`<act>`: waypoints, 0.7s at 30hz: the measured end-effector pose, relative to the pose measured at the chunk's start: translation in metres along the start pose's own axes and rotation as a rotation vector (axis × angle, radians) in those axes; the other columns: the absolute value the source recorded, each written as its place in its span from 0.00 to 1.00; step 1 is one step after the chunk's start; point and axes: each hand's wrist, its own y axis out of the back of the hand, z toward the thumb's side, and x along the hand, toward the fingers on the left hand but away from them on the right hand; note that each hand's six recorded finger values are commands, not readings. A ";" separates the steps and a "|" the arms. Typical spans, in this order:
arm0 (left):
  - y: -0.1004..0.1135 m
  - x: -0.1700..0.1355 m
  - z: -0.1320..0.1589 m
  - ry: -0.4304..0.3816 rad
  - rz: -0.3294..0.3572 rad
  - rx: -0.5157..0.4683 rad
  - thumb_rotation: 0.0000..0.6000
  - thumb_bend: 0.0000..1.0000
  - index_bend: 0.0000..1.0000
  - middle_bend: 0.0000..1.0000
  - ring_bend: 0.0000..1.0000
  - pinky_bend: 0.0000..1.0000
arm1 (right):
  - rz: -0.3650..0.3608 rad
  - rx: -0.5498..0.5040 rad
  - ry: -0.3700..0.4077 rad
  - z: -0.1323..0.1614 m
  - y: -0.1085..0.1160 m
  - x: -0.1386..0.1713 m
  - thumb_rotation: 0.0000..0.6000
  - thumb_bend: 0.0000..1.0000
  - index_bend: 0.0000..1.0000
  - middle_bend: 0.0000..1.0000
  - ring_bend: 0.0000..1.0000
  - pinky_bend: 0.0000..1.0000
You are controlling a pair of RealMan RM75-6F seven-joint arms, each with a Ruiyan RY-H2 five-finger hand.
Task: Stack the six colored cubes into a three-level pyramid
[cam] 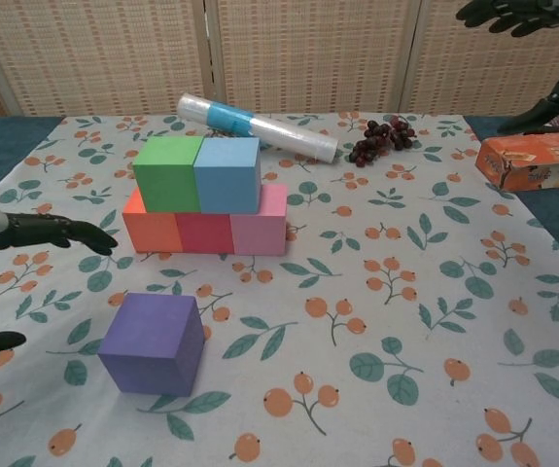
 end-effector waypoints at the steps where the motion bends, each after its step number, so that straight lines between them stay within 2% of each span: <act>1: -0.003 0.005 0.005 -0.013 -0.018 -0.001 1.00 0.32 0.06 0.08 0.06 0.16 | -0.002 -0.006 -0.005 -0.005 0.000 0.002 1.00 0.00 0.00 0.03 0.00 0.00; 4: -0.011 0.020 0.013 -0.028 -0.057 -0.010 1.00 0.32 0.04 0.06 0.04 0.15 | -0.006 -0.023 -0.019 -0.019 0.001 0.008 1.00 0.00 0.00 0.03 0.00 0.00; 9: -0.018 0.041 0.021 -0.023 -0.074 0.004 1.00 0.33 0.03 0.05 0.04 0.15 | -0.006 -0.027 -0.035 -0.038 0.001 0.017 1.00 0.00 0.00 0.03 0.00 0.00; 21: -0.031 0.067 0.041 -0.015 -0.095 -0.043 1.00 0.32 0.08 0.10 0.09 0.17 | 0.007 -0.039 -0.049 -0.055 -0.004 0.020 1.00 0.00 0.00 0.03 0.00 0.00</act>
